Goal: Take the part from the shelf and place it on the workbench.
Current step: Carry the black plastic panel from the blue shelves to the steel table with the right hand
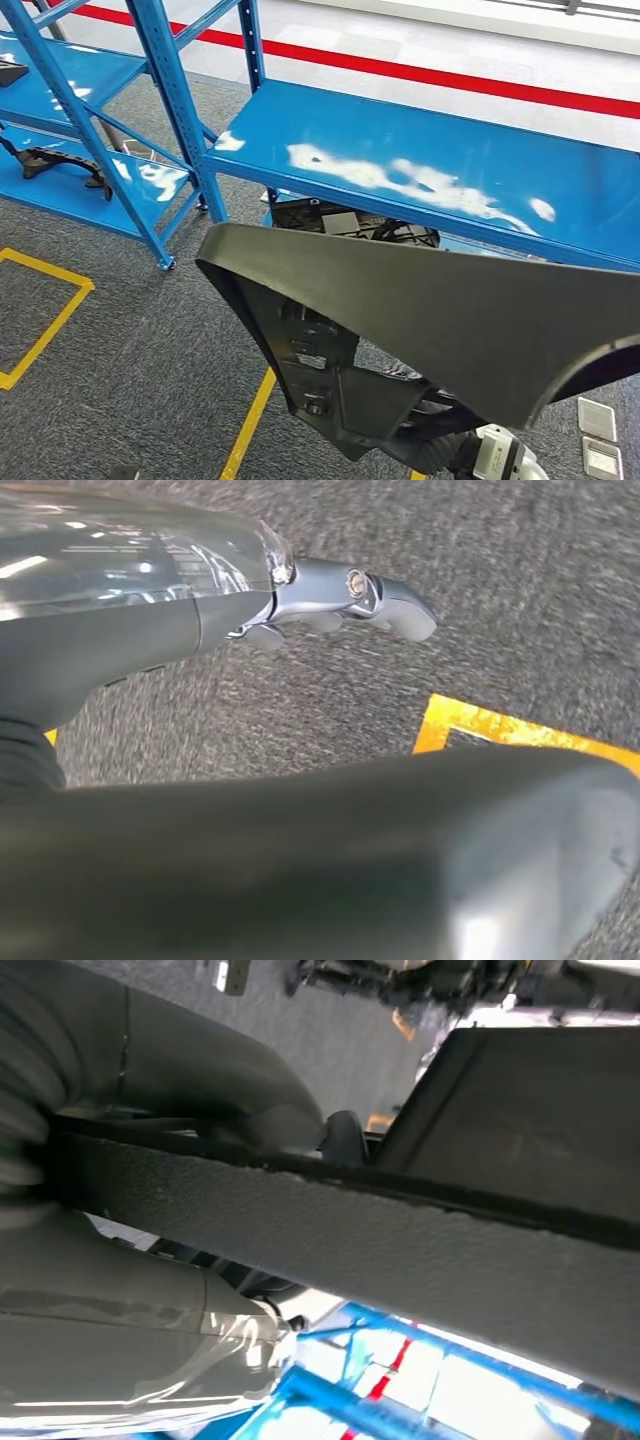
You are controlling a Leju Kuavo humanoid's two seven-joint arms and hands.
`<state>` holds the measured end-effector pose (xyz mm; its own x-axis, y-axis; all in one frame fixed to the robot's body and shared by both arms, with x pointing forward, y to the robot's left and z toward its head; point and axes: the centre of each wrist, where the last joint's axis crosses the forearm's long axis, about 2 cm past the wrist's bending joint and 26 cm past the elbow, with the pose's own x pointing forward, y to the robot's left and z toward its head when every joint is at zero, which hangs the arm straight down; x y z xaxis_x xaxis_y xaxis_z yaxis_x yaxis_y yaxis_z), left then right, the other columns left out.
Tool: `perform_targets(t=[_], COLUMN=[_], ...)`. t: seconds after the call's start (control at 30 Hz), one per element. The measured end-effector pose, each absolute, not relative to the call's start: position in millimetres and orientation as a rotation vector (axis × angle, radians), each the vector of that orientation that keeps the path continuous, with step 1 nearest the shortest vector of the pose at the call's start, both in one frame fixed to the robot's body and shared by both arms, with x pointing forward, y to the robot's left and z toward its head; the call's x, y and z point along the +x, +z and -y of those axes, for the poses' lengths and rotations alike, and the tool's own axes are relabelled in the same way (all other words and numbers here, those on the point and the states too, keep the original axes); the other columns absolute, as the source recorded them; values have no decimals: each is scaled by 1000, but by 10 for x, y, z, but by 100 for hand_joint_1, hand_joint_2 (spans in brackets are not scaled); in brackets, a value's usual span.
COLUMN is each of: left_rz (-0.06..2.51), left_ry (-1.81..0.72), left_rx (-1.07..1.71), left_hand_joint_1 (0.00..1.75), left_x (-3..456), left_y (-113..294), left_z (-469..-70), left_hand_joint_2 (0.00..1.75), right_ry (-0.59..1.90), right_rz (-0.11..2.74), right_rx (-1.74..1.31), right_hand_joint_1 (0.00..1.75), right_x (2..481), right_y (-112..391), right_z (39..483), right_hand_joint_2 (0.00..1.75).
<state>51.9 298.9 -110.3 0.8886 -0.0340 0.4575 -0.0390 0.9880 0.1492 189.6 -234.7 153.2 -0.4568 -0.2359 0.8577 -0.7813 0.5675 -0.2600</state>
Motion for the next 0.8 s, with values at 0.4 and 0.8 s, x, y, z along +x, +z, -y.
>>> perform_targets(t=[0.4, 0.8], left_rz=[487, 485], left_ry=[4, -2], left_rx=[140, 127], left_hand_joint_1=[0, 0], left_x=[569, 526], left_y=[-1097, -1102], left_z=[-2926, -2881], left_hand_joint_2=[0, 0], right_ry=[861, 820], right_rz=[1970, 1985], right_rx=[836, 886], right_hand_joint_1=[175, 175], right_x=[1959, 1977], right_y=[1550, 1602], right_z=[2330, 2264], right_hand_joint_2=[175, 175])
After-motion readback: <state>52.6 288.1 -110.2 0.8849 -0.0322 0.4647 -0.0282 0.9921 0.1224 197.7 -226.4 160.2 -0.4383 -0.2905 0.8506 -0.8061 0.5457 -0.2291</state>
